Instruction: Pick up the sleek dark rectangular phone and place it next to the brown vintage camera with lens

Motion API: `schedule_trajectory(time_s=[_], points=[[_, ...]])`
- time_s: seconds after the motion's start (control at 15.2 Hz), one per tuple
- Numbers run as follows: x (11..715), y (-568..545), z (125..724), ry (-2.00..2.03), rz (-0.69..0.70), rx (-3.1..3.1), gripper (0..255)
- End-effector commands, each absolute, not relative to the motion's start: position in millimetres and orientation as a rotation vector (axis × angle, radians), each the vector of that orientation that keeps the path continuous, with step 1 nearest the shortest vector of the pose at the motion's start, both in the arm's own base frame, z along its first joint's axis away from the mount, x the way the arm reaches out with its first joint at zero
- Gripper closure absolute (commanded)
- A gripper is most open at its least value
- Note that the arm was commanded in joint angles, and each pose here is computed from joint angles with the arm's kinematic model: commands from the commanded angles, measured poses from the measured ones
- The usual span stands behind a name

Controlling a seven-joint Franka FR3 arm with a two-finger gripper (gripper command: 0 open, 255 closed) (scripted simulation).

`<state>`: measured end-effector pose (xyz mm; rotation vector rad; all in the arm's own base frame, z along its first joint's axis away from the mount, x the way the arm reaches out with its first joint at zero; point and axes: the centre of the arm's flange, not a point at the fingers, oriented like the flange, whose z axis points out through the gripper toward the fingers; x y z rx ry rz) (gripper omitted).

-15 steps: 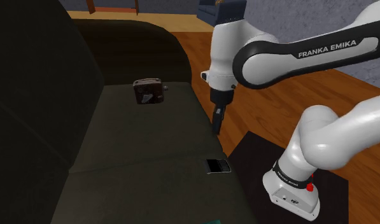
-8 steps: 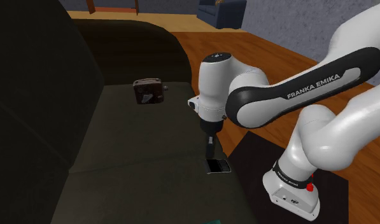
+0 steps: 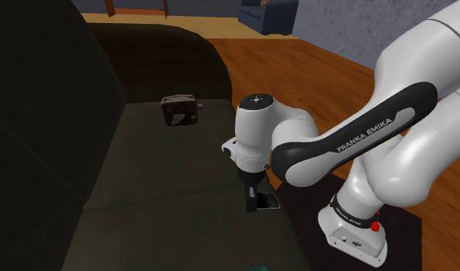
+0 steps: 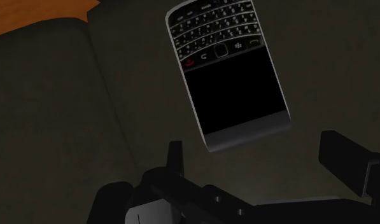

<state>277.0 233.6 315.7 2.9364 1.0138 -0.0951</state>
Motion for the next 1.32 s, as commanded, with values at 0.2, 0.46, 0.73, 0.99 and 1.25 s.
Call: schedule_trajectory(time_s=[0.2, 0.46, 0.73, 0.99, 1.25], points=[[277.5, 233.9, 296.7, 1.015, -0.094, 2.936, 0], [277.5, 233.9, 296.7, 1.015, -0.094, 2.936, 0], [277.5, 233.9, 296.8, 1.015, -0.094, 2.936, 255], [277.5, 233.9, 296.8, 1.015, -0.094, 2.936, 255], [277.5, 233.9, 296.7, 1.015, -0.094, 2.936, 255]])
